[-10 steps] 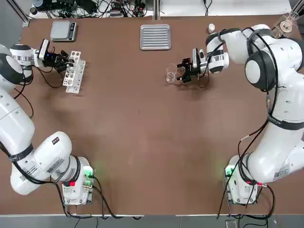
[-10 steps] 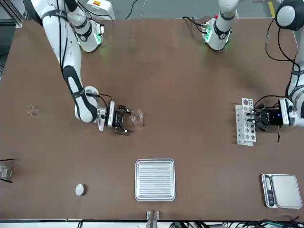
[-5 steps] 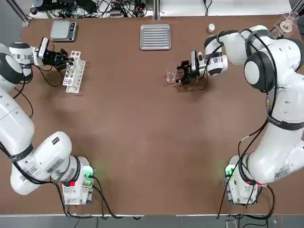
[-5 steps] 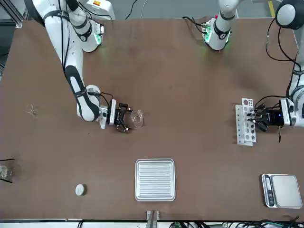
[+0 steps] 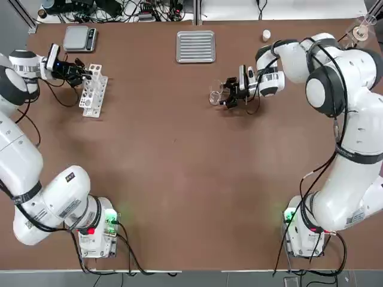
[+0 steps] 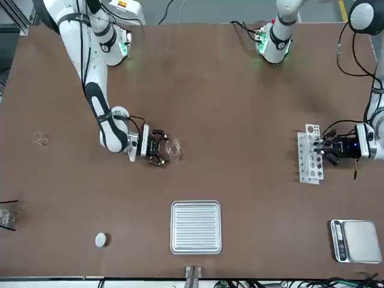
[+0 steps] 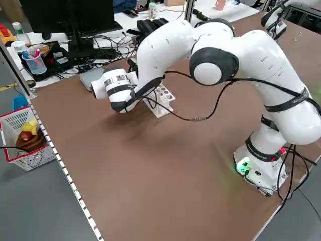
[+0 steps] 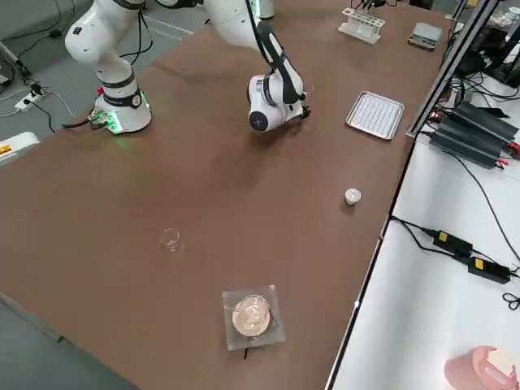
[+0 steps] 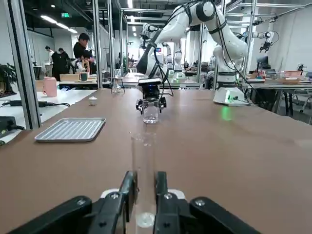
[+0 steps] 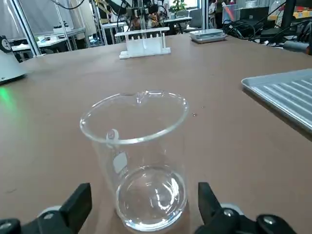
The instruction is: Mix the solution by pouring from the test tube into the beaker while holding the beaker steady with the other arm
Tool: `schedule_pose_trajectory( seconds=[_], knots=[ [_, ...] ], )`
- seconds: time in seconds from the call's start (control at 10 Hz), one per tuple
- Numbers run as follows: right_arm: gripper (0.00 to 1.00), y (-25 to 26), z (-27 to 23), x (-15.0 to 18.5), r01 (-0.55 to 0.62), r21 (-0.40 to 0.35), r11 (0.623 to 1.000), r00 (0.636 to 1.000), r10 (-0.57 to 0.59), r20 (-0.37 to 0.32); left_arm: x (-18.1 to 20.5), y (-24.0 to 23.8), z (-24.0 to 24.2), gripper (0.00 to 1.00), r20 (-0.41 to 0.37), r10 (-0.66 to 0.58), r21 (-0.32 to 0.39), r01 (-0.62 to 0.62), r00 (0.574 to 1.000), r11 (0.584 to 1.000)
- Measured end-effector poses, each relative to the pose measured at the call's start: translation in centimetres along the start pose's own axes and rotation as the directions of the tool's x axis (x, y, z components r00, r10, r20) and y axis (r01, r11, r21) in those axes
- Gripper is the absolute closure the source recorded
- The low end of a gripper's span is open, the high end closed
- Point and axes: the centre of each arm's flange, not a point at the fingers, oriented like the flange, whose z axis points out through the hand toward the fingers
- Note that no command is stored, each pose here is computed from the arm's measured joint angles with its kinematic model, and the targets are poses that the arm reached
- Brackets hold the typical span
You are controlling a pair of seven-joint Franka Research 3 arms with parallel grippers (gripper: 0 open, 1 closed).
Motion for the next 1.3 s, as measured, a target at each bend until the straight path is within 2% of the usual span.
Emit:
schedule_pose_trajectory(
  seconds=[0.6,1.1,1.3],
  knots=[
    [0.04,-0.5,0.8,-0.2,-0.012,-0.006,1.000,1.000,0.012,-0.003,4.9,-0.4,-0.5,0.78,0.003,0.043,-0.033,-0.043,0.999,0.999],
    [0.04,-0.6,1.9,0.1,-0.012,-0.011,1.000,1.000,0.012,-0.013,7.6,-0.8,-1.4,0.78,0.014,0.088,-0.013,-0.087,0.996,0.996],
    [0.07,-0.7,2.3,0.3,-0.008,-0.012,1.000,1.000,0.008,-0.014,8.8,-1.2,-1.4,0.78,0.028,0.094,-0.014,-0.093,0.995,0.996]
  ],
)
